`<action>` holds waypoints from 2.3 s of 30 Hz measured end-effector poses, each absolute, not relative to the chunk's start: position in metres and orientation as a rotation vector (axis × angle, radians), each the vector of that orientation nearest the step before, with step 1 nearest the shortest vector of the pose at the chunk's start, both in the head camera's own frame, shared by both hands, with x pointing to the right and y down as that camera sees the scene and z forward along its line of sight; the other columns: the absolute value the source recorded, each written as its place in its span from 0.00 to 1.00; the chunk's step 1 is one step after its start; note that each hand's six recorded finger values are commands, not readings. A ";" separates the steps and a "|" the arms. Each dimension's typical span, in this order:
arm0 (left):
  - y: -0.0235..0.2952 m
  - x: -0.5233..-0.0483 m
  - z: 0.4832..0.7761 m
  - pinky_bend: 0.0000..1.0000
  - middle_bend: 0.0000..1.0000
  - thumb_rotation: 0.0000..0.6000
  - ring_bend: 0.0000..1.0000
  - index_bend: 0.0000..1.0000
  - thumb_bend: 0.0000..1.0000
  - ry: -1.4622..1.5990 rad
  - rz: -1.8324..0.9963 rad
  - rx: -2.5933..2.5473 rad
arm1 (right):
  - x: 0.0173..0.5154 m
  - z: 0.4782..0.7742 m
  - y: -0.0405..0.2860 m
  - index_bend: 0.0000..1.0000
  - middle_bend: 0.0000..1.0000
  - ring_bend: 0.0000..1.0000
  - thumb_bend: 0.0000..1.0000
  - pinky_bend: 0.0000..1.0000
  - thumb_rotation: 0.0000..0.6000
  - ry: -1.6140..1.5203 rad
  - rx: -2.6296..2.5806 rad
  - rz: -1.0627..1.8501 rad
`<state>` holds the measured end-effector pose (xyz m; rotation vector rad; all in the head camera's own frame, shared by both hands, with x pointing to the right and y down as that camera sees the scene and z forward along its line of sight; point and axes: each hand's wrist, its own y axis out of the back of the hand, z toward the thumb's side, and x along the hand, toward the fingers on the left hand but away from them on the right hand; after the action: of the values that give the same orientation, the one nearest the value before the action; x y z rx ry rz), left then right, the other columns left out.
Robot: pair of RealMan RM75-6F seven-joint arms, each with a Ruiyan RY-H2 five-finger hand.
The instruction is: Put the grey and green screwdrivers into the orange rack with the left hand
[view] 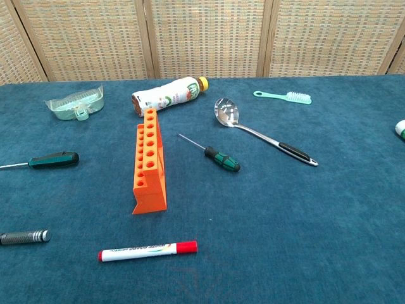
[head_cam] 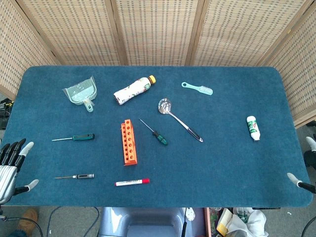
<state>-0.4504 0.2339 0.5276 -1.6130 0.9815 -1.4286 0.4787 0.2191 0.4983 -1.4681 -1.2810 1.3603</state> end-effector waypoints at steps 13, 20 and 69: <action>0.235 -0.431 0.544 0.00 0.00 1.00 0.00 0.07 0.00 0.974 -1.349 -1.711 | 0.481 0.496 0.219 0.02 0.00 0.00 0.00 0.00 1.00 -1.311 -1.487 1.355; 0.237 -0.411 0.585 0.00 0.00 1.00 0.00 0.35 0.16 0.887 -1.399 -1.802 | 0.485 0.495 0.218 0.02 0.00 0.00 0.00 0.00 1.00 -1.341 -1.505 1.349; 0.253 -0.344 0.695 0.00 0.00 1.00 0.00 0.49 0.30 0.660 -1.588 -1.928 | 0.494 0.502 0.211 0.02 0.00 0.00 0.00 0.00 1.00 -1.392 -1.568 1.355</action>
<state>-0.3438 0.2533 0.6949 -1.9279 0.6603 -1.5881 0.4940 0.2107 0.5017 -1.5684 -1.3920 1.3548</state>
